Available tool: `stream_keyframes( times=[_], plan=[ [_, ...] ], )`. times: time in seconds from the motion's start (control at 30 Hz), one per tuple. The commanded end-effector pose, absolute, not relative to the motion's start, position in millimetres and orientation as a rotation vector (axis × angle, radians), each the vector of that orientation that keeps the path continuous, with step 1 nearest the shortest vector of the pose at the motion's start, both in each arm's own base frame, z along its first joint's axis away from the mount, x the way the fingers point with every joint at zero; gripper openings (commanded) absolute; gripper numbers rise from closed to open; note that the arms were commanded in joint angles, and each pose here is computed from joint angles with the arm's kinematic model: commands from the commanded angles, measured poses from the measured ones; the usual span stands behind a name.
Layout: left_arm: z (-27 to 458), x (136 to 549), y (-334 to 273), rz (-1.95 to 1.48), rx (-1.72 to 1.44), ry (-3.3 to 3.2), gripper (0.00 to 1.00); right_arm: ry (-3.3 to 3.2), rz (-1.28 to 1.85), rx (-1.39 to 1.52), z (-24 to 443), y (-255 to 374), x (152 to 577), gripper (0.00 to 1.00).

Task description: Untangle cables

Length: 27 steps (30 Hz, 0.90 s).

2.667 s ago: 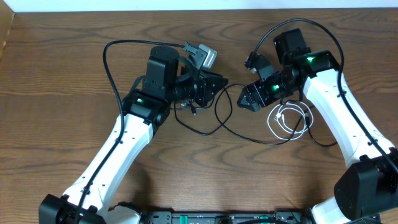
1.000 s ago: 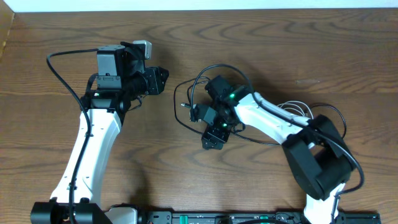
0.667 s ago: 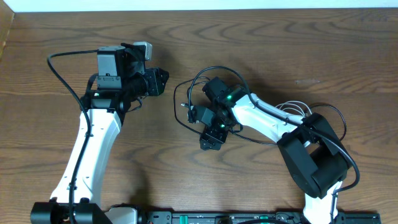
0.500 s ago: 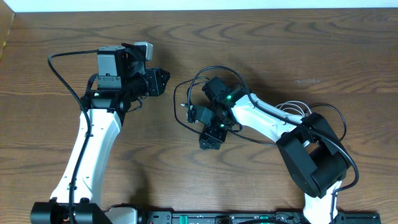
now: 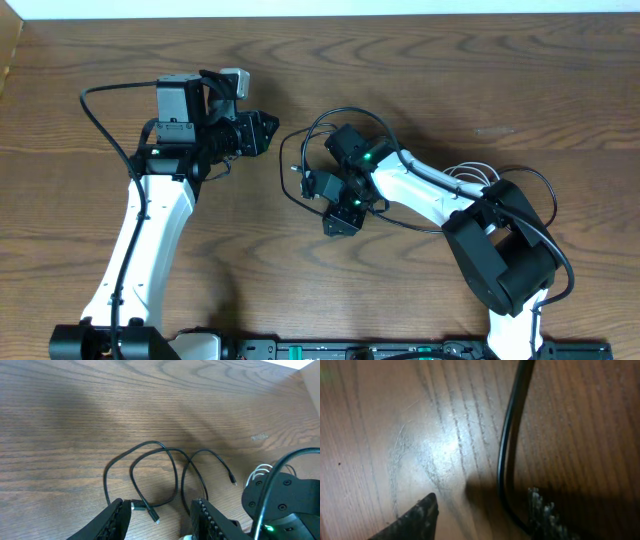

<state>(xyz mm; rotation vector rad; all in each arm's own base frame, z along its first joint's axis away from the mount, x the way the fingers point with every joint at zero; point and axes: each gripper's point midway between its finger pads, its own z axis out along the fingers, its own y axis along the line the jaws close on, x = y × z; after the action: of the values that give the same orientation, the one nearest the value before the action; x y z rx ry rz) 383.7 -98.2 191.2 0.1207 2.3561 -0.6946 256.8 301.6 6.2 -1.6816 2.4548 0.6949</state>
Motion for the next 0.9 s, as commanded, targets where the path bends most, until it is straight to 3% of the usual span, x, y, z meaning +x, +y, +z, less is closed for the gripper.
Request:
stream_keyframes(
  times=[0.0,0.33,0.87],
  plan=[
    [197,381,-101,-0.718,0.150,2.337,0.44,2.555,0.550,-1.705,-17,283,254,0.58],
    [215,376,-101,-0.707,0.164,2.290,0.44,2.630,0.121,-1.735,-44,241,276,0.61],
    [264,359,-99,-0.672,0.199,2.158,0.44,2.657,0.079,-1.828,-78,241,260,0.61]
  ],
)
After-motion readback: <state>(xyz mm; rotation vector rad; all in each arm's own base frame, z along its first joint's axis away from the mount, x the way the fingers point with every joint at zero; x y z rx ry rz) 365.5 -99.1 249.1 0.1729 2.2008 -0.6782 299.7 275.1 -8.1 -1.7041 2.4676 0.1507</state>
